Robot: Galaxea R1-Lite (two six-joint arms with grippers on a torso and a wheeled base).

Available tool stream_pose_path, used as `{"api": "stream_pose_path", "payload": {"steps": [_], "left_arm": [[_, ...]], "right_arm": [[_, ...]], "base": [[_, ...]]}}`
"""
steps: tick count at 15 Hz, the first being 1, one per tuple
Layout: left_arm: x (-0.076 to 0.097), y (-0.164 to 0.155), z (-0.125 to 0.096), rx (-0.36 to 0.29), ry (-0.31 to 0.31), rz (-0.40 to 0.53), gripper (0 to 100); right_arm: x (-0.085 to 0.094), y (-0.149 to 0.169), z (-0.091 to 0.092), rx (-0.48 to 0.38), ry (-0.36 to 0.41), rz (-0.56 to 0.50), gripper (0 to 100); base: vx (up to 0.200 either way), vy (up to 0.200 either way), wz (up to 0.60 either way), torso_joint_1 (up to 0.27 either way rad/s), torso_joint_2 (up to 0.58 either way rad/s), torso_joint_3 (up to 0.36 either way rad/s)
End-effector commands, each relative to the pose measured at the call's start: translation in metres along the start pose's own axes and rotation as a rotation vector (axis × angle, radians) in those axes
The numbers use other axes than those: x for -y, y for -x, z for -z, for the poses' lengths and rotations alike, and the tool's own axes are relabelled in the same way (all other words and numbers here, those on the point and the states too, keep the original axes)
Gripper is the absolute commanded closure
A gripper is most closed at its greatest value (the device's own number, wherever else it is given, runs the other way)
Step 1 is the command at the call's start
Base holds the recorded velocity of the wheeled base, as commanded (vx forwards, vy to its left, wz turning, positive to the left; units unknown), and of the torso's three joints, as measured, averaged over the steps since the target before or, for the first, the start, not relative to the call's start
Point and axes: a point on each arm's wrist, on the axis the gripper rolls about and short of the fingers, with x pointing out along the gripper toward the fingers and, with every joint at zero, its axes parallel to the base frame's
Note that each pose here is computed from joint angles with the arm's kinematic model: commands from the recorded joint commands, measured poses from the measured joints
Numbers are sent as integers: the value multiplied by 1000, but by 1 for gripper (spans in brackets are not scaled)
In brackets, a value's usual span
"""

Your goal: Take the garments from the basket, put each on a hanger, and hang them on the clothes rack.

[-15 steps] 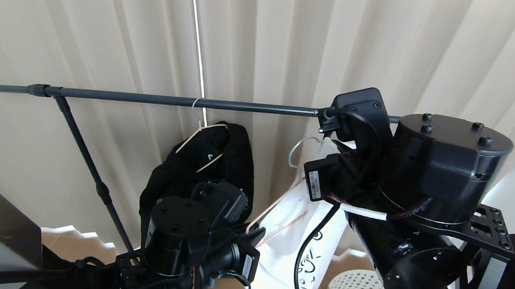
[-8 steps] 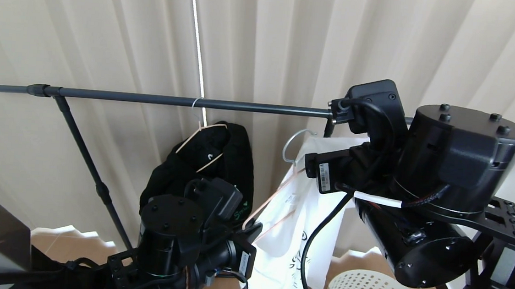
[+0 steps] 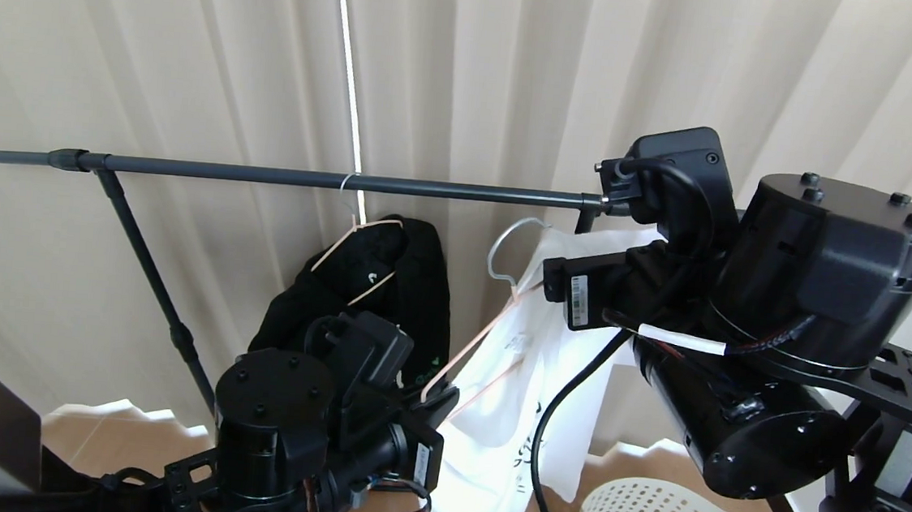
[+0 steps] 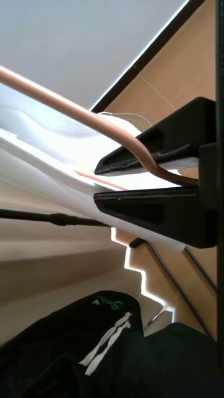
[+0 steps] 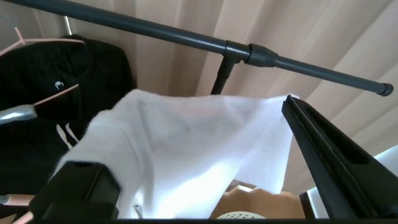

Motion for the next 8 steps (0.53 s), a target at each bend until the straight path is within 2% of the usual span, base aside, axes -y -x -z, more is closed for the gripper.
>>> {"api": "stream_pose_path", "payload": {"steps": [1, 8], "left_arm": [[-3, -4, 0, -1, 3, -13, 100], [-16, -13, -8, 36, 19, -61, 100]], "right_arm": [[-5, 3, 1, 2, 2, -15, 0], [-5, 8, 0, 7, 0, -30, 0]], "base": [[0, 0, 0, 0, 0, 0], [0, 0, 0, 0, 0, 0]]}}
